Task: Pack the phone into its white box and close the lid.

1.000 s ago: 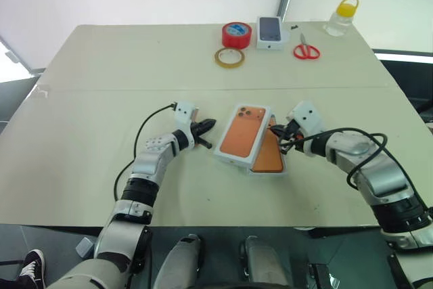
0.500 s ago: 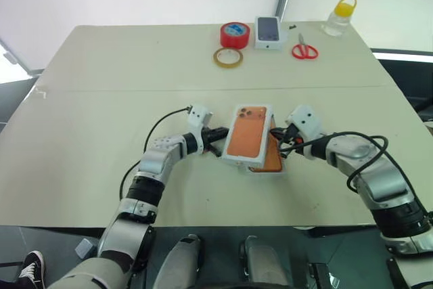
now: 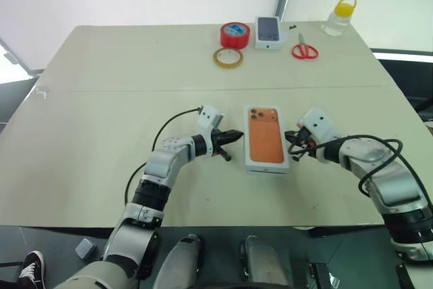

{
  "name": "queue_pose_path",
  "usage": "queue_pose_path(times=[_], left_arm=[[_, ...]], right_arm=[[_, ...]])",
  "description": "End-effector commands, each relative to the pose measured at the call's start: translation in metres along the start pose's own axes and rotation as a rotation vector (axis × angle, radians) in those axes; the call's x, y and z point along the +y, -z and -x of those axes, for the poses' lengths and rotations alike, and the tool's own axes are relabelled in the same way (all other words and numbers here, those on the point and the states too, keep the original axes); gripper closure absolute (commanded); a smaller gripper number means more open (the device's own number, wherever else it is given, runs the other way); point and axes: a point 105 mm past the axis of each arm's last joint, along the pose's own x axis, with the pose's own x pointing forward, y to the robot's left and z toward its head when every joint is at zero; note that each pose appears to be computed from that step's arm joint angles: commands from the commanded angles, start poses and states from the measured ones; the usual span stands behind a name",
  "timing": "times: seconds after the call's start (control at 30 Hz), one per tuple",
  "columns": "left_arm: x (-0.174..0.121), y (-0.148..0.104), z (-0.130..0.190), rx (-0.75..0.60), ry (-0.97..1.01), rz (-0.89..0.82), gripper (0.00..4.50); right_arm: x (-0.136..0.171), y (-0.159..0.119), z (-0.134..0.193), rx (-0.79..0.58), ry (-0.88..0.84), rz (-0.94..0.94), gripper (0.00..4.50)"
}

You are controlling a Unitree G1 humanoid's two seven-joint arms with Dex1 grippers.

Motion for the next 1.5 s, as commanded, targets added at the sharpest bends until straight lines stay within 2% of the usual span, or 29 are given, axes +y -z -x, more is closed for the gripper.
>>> queue_pose_path(times=[0.03,0.43,0.57,0.7,0.8,0.87,0.93,1.0,1.1,1.23,1.3,1.37,1.5], left_arm=[[-0.018,-0.008,-0.005,-0.008,0.083,-0.031,4.50],[-0.010,-0.002,0.003,0.012,0.055,-0.053,4.50],[0.004,-0.008,0.013,-0.012,0.002,-0.047,4.50],[0.015,-0.036,0.018,-0.102,-0.031,-0.015,4.50],[0.020,-0.064,0.013,-0.182,-0.051,-0.033,4.50],[0.021,-0.081,0.006,-0.232,-0.062,-0.040,4.50],[0.019,-0.088,-0.005,-0.255,-0.060,-0.040,4.50],[0.015,-0.084,-0.020,-0.244,-0.052,-0.037,4.50],[0.010,-0.057,-0.046,-0.131,-0.066,-0.072,4.50],[0.005,-0.016,-0.060,0.029,-0.042,-0.095,4.50],[0.008,-0.001,-0.058,0.086,-0.047,-0.116,4.50],[0.010,0.004,-0.053,0.104,-0.041,-0.137,4.50],[0.017,-0.004,-0.044,0.067,-0.066,-0.131,4.50]], right_arm=[[0.007,-0.019,0.004,-0.066,-0.031,0.054,4.47],[0.017,-0.009,0.003,-0.021,-0.061,0.126,4.47],[-0.002,-0.007,0.003,-0.004,0.015,0.129,4.47],[-0.028,-0.012,0.009,-0.019,0.103,0.126,4.47],[-0.043,-0.030,0.010,-0.101,0.151,0.082,4.47],[-0.045,-0.046,0.009,-0.172,0.141,0.043,4.47],[-0.034,-0.054,0.005,-0.200,0.076,0.037,4.47],[-0.014,-0.053,0.002,-0.206,-0.016,0.029,4.47],[0.024,-0.051,0.005,-0.219,-0.205,0.006,4.47],[0.061,-0.013,0.010,-0.047,-0.360,0.029,4.47],[0.063,0.003,0.010,0.023,-0.343,0.085,4.47],[0.060,0.007,0.008,0.044,-0.316,0.118,4.47],[0.050,-0.012,0.005,-0.032,-0.269,0.059,4.47]])
